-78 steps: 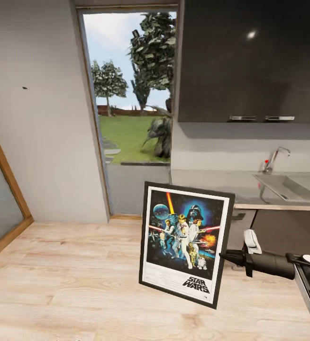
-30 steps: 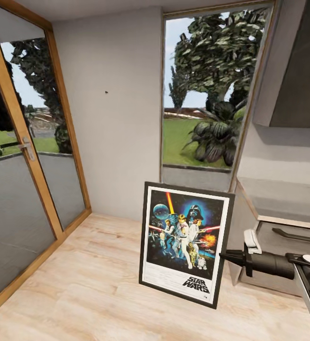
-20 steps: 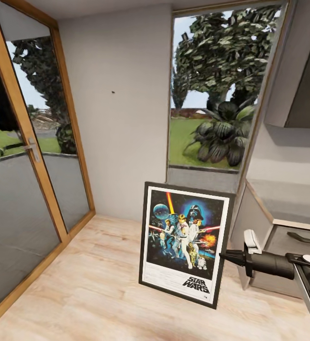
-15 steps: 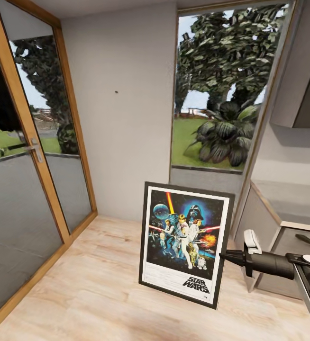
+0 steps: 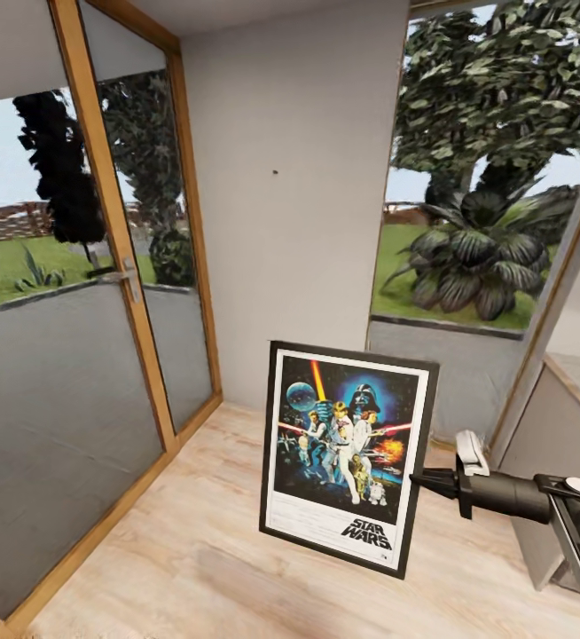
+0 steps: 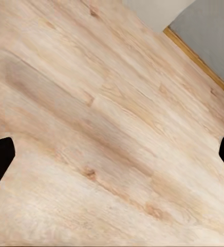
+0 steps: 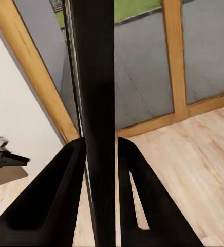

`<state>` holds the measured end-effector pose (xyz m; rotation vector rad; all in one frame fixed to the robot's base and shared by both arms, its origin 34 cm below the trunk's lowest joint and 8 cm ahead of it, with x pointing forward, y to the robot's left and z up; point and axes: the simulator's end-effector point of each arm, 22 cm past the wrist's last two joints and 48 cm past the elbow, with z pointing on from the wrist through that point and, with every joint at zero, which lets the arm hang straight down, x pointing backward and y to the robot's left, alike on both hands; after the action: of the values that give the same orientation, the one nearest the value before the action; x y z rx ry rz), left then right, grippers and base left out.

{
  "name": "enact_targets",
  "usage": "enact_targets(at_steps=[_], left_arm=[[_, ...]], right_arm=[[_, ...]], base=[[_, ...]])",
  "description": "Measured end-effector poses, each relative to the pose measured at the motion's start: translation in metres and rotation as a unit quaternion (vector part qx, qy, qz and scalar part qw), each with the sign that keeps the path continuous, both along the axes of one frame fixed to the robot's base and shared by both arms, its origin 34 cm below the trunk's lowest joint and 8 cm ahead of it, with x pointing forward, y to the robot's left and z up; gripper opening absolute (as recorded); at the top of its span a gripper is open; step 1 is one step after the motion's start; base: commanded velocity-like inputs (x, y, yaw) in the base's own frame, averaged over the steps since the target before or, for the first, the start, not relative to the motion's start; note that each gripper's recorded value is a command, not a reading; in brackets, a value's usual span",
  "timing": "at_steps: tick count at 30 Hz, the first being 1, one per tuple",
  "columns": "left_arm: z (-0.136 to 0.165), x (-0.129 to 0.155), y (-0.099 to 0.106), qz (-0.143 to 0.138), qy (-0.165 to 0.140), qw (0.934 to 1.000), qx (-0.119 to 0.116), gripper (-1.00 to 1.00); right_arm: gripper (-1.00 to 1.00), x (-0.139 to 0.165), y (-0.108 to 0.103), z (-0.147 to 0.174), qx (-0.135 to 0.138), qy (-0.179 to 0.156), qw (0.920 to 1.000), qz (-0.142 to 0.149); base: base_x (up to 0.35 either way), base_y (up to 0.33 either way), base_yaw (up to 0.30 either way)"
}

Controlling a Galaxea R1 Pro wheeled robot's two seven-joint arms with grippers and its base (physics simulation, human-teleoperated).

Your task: Pick up the poster from the kitchen countertop and hang it on one of the wall nails in the kitchen.

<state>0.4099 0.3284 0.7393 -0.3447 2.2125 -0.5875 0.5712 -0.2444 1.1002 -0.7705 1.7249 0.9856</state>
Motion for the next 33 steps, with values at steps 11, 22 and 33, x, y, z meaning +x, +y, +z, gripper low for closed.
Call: enact_targets(at_steps=[11, 22, 33], left_arm=[[-0.006, 0.040, -0.009, 0.068, 0.002, 0.9964, 0.049, 1.00], [-0.003, 0.045, -0.011, 0.062, -0.004, 0.9967, 0.053, 1.00], [-0.001, 0.046, -0.010, 0.062, -0.006, 0.9965, 0.055, 1.00]], right_arm=[[-1.00, 0.000, 0.000, 0.000, 0.000, 0.000, 1.0000, 0.000], [-1.00, 0.000, 0.000, 0.001, 0.002, 0.000, 1.0000, 0.000], [-1.00, -0.001, -0.001, 0.003, 0.002, -0.001, 1.0000, 0.000]], base=[[0.191, 0.316, 0.248], [0.300, 0.189, 0.010], [0.164, 0.057, -0.229]])
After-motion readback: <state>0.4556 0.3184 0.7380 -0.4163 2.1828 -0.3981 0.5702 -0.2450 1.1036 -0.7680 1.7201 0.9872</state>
